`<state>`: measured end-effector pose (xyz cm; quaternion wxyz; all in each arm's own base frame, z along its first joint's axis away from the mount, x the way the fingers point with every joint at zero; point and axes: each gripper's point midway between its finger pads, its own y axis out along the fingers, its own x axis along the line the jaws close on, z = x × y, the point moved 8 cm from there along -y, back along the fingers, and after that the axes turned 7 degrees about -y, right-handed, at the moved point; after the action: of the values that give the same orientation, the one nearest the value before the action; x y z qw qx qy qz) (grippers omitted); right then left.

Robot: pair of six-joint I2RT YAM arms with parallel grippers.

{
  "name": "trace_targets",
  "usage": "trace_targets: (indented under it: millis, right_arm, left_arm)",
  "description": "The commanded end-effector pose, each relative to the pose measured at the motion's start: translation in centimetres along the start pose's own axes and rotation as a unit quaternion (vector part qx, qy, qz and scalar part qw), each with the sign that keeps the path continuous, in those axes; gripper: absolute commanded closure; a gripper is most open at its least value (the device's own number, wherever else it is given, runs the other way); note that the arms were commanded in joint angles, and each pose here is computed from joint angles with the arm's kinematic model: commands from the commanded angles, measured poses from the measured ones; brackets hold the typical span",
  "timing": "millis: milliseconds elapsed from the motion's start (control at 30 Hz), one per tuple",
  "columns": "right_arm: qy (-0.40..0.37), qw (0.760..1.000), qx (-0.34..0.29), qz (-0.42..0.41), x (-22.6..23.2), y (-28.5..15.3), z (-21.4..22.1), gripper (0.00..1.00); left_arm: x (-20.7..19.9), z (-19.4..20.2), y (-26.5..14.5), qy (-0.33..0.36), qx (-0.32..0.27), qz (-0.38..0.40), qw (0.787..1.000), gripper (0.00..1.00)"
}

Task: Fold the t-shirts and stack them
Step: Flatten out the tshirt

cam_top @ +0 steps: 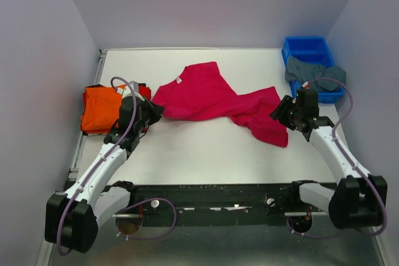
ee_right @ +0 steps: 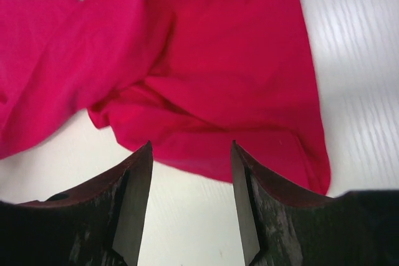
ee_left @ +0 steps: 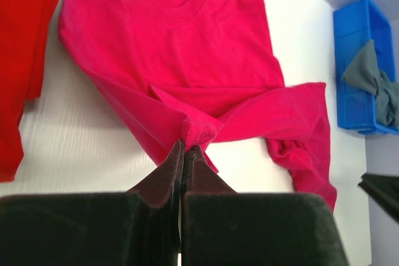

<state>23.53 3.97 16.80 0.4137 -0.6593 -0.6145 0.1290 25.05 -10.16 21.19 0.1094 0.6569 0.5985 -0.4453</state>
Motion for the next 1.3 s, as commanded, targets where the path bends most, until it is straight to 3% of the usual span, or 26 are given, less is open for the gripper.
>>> trace_targets:
  millis: [0,200,367,867,1267]
  right_arm:
    - [-0.041,0.999,-0.023,-0.025,2.5,2.2,-3.9,0.39]
    - [-0.040,0.996,-0.010,0.075,2.3,7.0,-7.9,0.37]
    - [-0.037,0.986,-0.012,0.163,2.1,9.4,-11.8,0.40]
    - [-0.046,0.978,0.077,0.190,1.3,19.6,-14.1,0.40]
    - [-0.028,0.963,0.190,0.188,0.2,23.3,-13.3,0.41]
  left_arm:
    - [1.3,1.3,-0.7,0.011,0.014,-0.002,1.000,1.00]
    - [1.7,0.4,-2.9,0.010,-0.034,-0.024,0.999,1.00]
    - [2.1,1.4,-3.0,-0.007,-0.021,-0.005,1.000,1.00]
    - [1.5,1.3,-3.1,-0.013,-0.012,0.010,1.000,1.00]
    - [1.5,1.3,-3.0,-0.017,-0.017,0.015,1.000,1.00]
